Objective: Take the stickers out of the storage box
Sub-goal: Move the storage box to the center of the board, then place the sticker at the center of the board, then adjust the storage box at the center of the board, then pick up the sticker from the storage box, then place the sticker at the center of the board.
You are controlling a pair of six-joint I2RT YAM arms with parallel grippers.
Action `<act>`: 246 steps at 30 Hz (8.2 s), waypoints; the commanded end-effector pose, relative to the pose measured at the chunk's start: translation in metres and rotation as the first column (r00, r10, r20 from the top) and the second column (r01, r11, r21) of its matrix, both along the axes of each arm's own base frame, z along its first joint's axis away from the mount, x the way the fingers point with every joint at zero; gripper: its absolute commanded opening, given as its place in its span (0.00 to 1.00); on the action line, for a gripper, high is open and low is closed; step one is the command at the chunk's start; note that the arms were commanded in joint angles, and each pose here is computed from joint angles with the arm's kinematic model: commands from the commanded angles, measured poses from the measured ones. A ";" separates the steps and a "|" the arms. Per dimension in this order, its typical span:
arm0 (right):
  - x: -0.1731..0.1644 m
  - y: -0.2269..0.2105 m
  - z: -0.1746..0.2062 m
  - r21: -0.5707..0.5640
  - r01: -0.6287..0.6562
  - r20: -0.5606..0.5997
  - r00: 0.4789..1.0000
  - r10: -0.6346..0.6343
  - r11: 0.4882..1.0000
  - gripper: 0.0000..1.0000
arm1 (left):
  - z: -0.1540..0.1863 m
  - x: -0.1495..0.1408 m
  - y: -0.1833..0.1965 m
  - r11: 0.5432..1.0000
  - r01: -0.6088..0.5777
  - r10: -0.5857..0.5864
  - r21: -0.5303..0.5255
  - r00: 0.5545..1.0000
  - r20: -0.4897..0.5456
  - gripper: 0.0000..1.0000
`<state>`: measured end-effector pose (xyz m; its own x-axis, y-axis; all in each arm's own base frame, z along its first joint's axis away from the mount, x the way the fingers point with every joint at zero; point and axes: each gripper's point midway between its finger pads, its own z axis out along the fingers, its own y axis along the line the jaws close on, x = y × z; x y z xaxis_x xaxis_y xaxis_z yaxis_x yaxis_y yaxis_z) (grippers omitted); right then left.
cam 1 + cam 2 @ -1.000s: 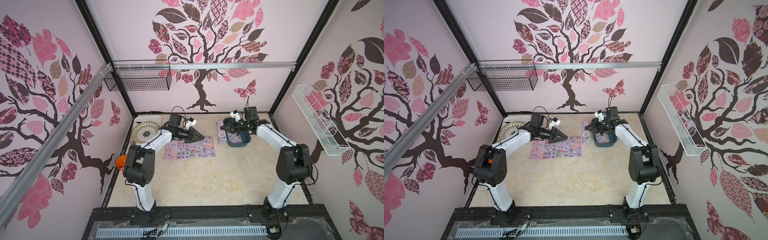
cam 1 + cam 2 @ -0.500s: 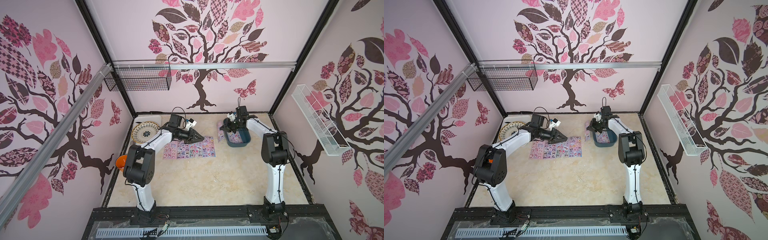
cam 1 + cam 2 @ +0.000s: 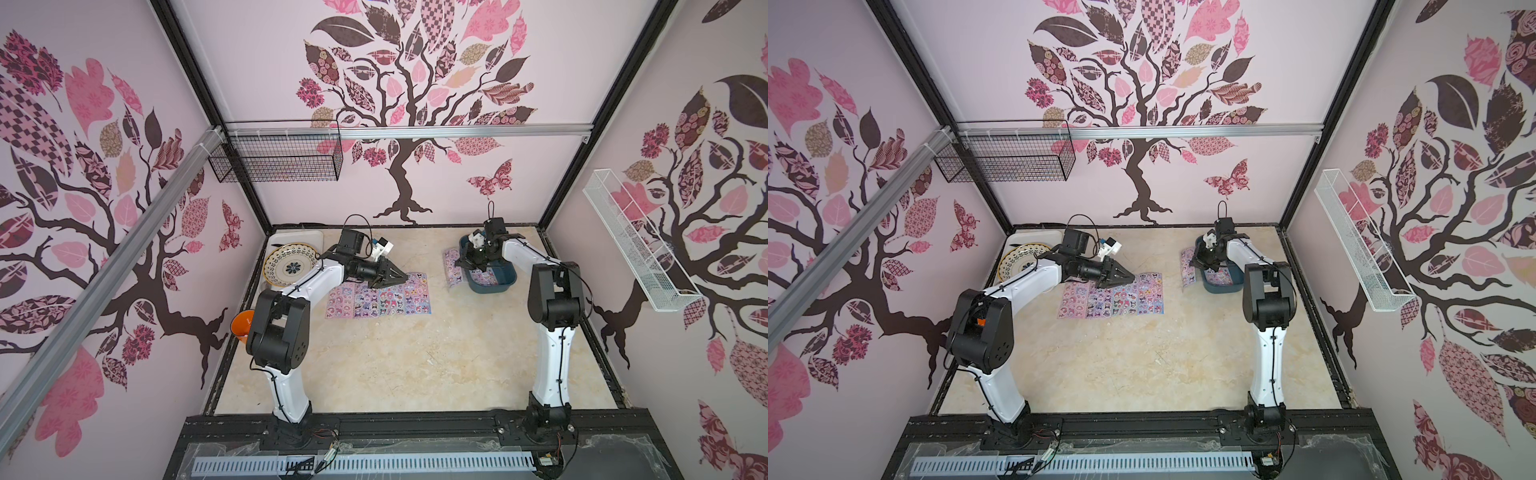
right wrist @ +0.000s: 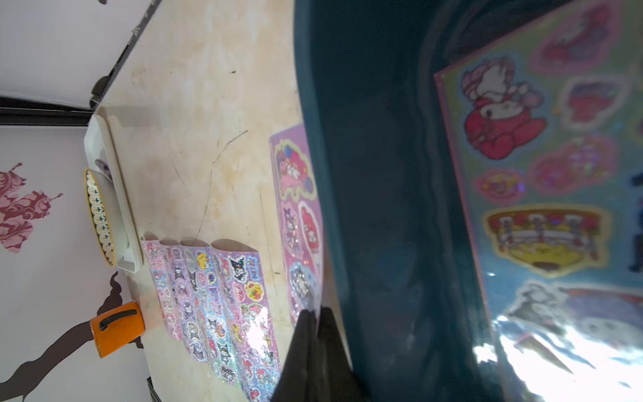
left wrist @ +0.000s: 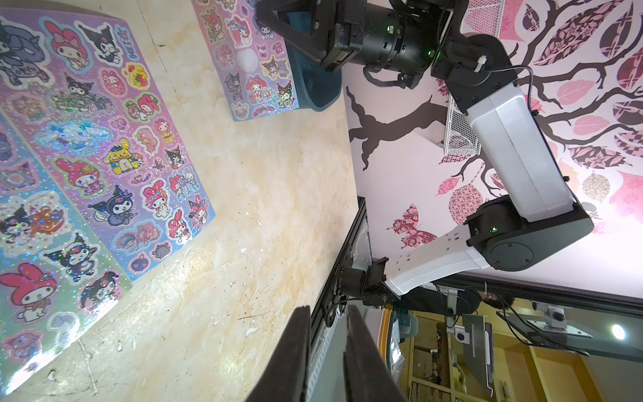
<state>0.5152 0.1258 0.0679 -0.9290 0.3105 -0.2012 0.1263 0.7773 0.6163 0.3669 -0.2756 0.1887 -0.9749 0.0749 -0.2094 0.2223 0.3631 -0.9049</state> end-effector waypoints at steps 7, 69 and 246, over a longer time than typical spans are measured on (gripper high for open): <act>-0.014 0.029 0.031 0.142 -0.076 0.026 0.997 0.073 0.987 0.00 | 0.000 -0.001 0.002 1.000 0.006 -0.006 0.002 1.000 0.017 0.24; -0.034 -0.110 0.039 -0.230 0.136 0.024 0.991 -0.135 0.964 0.50 | -0.002 -0.005 0.003 1.000 0.007 -0.008 0.012 1.000 0.015 0.24; -0.154 0.191 0.130 0.487 -0.248 0.184 0.967 0.178 0.838 0.30 | -0.001 0.001 0.008 0.997 -0.074 0.074 0.011 0.996 0.046 0.41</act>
